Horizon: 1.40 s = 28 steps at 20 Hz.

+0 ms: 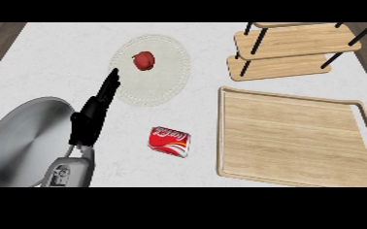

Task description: Pick the squash from the tray and place it in the tiered shelf

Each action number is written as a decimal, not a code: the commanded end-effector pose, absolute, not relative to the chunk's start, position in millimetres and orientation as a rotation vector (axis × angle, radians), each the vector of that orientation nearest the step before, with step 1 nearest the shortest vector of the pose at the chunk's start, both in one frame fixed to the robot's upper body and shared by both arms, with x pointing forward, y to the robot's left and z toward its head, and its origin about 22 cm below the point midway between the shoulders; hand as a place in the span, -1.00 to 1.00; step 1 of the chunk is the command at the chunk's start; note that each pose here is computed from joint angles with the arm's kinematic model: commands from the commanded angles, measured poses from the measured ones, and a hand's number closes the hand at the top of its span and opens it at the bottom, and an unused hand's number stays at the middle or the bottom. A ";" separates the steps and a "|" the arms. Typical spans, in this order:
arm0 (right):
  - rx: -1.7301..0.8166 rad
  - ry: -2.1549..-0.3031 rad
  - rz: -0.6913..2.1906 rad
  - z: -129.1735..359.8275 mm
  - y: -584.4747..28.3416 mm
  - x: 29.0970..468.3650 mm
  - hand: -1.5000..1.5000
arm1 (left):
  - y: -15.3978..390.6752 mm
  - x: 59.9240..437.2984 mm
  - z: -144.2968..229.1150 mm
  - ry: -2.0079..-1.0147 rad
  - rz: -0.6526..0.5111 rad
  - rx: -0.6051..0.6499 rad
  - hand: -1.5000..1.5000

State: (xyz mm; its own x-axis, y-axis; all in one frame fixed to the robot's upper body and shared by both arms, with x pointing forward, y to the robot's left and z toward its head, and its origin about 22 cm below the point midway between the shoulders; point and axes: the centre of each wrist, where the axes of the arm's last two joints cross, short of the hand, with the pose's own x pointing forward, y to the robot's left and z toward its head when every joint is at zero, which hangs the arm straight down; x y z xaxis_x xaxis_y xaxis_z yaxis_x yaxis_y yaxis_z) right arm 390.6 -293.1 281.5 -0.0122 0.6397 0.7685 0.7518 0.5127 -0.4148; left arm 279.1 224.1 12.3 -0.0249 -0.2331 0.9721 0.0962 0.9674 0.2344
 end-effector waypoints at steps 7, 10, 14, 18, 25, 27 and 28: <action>-0.975 -1.849 -0.476 336.6 -295.0 365.6 -1.00 | 227.8 276.2 14.6 -1.581 -0.252 0.097 0.00; -1.000 -1.840 -0.624 364.7 -338.8 333.1 -1.00 | 224.5 274.7 16.1 -1.570 -0.259 0.119 0.00; -1.039 -1.726 -0.671 378.6 -376.6 301.4 -1.00 | 228.9 283.5 21.5 -1.569 -0.251 0.124 0.00; -1.028 -1.562 -0.626 384.1 -416.7 272.5 -1.00 | 227.0 282.0 14.5 -1.567 -0.237 0.121 0.00; -1.076 -1.485 -0.487 367.8 -501.8 193.5 -1.00 | 234.7 271.0 12.8 -1.564 -0.244 0.134 0.00; -1.075 -1.466 -0.428 366.3 -510.9 170.3 -1.00 | 234.4 275.7 12.7 -1.574 -0.225 0.142 0.00; -1.047 -1.472 -0.451 364.2 -524.1 158.3 -1.00 | 226.3 286.3 15.1 -1.554 -0.230 0.130 0.00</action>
